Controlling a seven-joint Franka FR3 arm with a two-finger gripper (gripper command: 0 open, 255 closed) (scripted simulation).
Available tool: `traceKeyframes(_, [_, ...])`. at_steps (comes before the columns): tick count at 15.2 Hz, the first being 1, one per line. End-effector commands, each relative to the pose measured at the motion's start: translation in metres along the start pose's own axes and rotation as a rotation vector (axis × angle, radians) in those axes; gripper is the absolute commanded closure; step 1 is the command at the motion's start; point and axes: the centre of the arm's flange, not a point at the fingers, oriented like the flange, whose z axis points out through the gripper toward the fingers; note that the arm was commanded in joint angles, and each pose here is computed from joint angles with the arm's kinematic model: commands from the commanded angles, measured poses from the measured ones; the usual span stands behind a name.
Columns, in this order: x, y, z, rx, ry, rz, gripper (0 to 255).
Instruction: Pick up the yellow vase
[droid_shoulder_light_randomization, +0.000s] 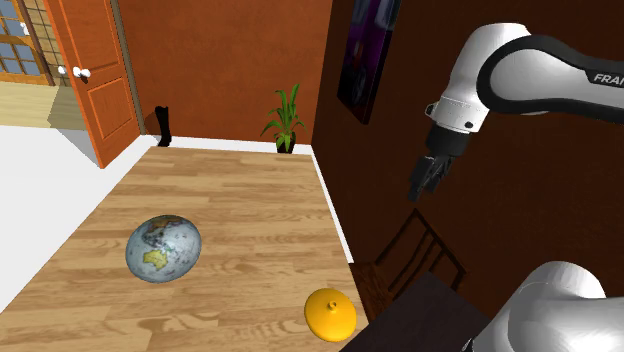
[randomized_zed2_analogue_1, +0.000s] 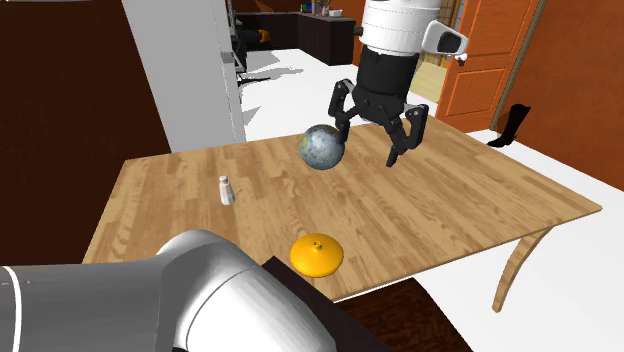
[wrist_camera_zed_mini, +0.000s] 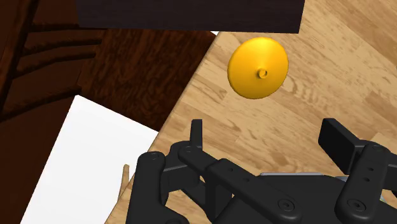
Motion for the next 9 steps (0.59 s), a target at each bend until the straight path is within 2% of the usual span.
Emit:
traceKeyframes(1, [0.000, 0.000, 0.000, 0.000, 0.000, 0.000, 0])
traceKeyframes(9, [0.034, -0.041, 0.096, -0.037, -0.043, -0.040, 0])
